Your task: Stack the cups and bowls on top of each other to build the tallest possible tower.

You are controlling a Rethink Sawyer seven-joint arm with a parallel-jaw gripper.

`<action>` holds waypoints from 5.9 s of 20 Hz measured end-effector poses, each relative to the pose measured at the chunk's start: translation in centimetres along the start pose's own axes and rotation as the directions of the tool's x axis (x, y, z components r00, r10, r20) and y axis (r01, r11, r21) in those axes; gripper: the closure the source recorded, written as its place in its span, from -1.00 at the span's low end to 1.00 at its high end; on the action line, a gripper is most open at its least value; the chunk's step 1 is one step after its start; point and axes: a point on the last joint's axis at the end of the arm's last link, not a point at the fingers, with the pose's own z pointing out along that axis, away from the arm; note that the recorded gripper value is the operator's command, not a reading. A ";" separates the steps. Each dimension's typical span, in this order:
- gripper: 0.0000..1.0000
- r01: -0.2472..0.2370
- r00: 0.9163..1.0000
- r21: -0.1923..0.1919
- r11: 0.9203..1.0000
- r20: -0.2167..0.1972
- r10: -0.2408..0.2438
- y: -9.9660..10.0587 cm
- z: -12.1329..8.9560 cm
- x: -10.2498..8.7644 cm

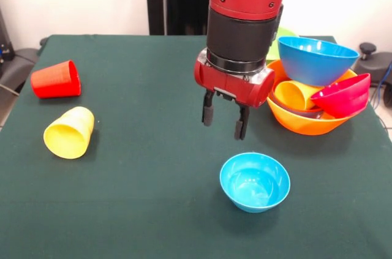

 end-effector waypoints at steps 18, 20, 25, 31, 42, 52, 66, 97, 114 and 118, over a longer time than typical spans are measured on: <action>-1.00 0.000 1.000 0.002 1.000 -0.018 0.000 1.1 3.4 -1.1; -1.00 0.001 1.000 0.005 1.000 -0.026 -0.001 1.0 4.0 -0.7; -1.00 0.003 0.999 0.012 1.000 -0.048 -0.002 0.9 5.5 0.1; -1.00 0.004 0.998 0.012 1.000 -0.060 -0.003 1.0 6.6 0.5; -1.00 0.005 0.998 0.004 1.000 -0.057 -0.005 1.0 8.2 1.1; -1.00 0.005 1.000 -0.037 0.999 0.008 -0.005 1.2 10.6 1.3; -1.00 0.004 1.000 -0.027 1.000 -0.019 -0.005 0.8 12.6 2.5; 1.00 0.013 0.998 -0.074 0.997 0.060 -0.009 1.8 11.1 1.7; 1.00 0.094 0.996 -0.011 0.996 0.014 -0.093 1.3 -1.4 9.9; 1.00 0.114 0.993 0.000 0.994 0.012 -0.114 1.9 -4.9 12.4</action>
